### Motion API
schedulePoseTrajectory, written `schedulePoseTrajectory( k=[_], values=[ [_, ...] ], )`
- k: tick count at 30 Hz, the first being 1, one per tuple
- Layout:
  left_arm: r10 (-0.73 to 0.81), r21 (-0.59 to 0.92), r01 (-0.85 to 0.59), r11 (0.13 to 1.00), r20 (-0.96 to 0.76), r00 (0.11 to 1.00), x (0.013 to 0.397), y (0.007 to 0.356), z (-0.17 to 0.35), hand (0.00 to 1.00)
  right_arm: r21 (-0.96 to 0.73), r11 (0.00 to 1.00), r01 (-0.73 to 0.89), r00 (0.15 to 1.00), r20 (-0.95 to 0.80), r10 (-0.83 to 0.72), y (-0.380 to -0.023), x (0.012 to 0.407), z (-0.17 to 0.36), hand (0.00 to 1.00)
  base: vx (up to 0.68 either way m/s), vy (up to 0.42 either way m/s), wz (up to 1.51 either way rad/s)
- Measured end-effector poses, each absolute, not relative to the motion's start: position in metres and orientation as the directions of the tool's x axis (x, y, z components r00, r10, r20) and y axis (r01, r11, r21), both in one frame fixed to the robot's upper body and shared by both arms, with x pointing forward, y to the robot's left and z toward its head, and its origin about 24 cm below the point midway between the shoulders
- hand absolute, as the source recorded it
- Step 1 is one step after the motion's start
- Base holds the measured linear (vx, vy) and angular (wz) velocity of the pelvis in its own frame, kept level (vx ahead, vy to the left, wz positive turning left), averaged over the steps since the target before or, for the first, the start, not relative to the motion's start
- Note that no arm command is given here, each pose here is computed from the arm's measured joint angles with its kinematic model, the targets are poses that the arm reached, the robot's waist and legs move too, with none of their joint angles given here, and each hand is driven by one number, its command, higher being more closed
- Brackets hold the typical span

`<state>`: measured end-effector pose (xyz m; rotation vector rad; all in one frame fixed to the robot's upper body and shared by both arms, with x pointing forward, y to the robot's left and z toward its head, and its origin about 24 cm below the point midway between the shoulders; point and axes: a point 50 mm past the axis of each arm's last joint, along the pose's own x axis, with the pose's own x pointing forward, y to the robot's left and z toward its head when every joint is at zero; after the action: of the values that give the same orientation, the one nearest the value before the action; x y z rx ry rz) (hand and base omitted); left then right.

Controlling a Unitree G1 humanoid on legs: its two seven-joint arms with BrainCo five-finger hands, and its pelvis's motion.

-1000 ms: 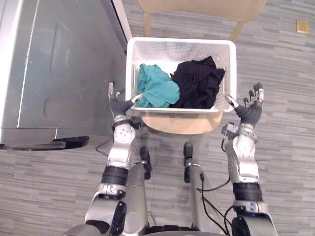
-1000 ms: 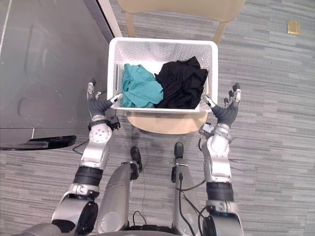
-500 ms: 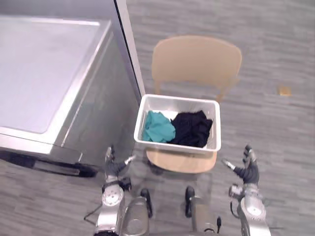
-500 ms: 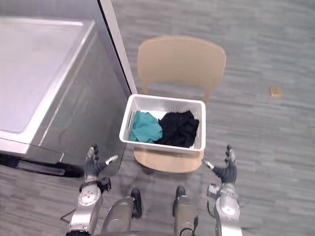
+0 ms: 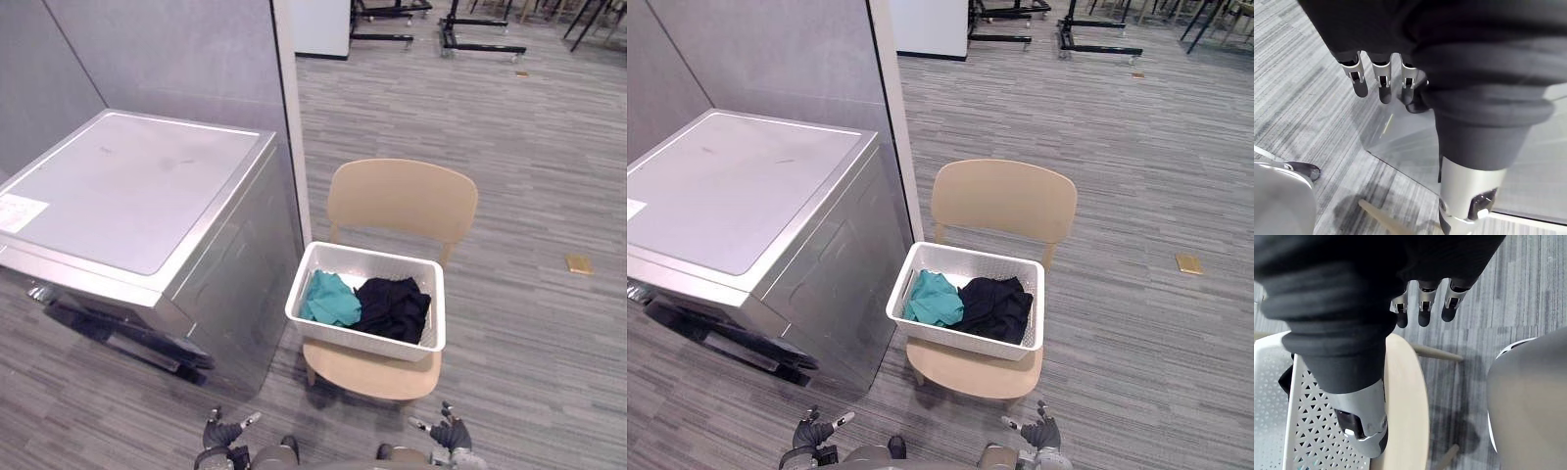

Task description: Pick up the laundry basket with both hands and put the clothes into the washing machine.

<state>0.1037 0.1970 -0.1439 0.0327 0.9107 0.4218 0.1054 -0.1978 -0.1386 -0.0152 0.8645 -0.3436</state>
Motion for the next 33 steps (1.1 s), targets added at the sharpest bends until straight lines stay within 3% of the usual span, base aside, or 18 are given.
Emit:
schedulePoseTrajectory(
  k=[7, 9, 14, 18, 22, 33],
  values=[
    [0.357, 0.204, -0.325, 0.923, -0.769, 0.53, 0.107, 0.194, -0.147, 0.0, -0.192, 0.946, 0.261, 0.595, -0.739, -0.314, -0.21, 0.127, -0.138, 0.0, -0.06, 0.183, 0.72],
    [0.319, 0.212, -0.253, 0.944, -0.78, 0.537, 0.11, 0.186, -0.15, 0.0, -0.221, 0.943, 0.251, 0.61, -0.72, -0.331, -0.218, 0.138, -0.134, 0.0, -0.06, 0.442, 0.58],
    [0.324, 0.317, -0.122, 0.941, -0.732, 0.599, 0.132, 0.211, -0.14, 0.0, -0.142, 0.964, 0.223, 0.589, -0.769, -0.249, -0.184, 0.138, -0.143, 0.0, -0.07, 0.338, 0.83],
    [0.35, 0.345, -0.121, 0.931, -0.742, 0.572, 0.118, 0.221, -0.142, 0.0, -0.129, 0.991, 0.03, 0.733, -0.671, -0.11, -0.156, 0.188, -0.12, 0.0, -0.13, 0.152, -0.04],
    [0.339, 0.331, -0.121, 0.936, -0.751, 0.566, 0.117, 0.216, -0.144, 0.0, -0.124, 0.987, -0.103, 0.827, -0.561, 0.016, -0.13, 0.212, -0.099, 0.0, -0.1, -0.113, 0.4],
    [0.281, 0.242, -0.152, 0.958, -0.698, 0.658, 0.146, 0.181, -0.136, 0.0, -0.111, 0.967, -0.23, 0.932, -0.312, 0.186, -0.083, 0.266, -0.042, 0.0, 0.04, -0.105, 0.78]
  ],
)
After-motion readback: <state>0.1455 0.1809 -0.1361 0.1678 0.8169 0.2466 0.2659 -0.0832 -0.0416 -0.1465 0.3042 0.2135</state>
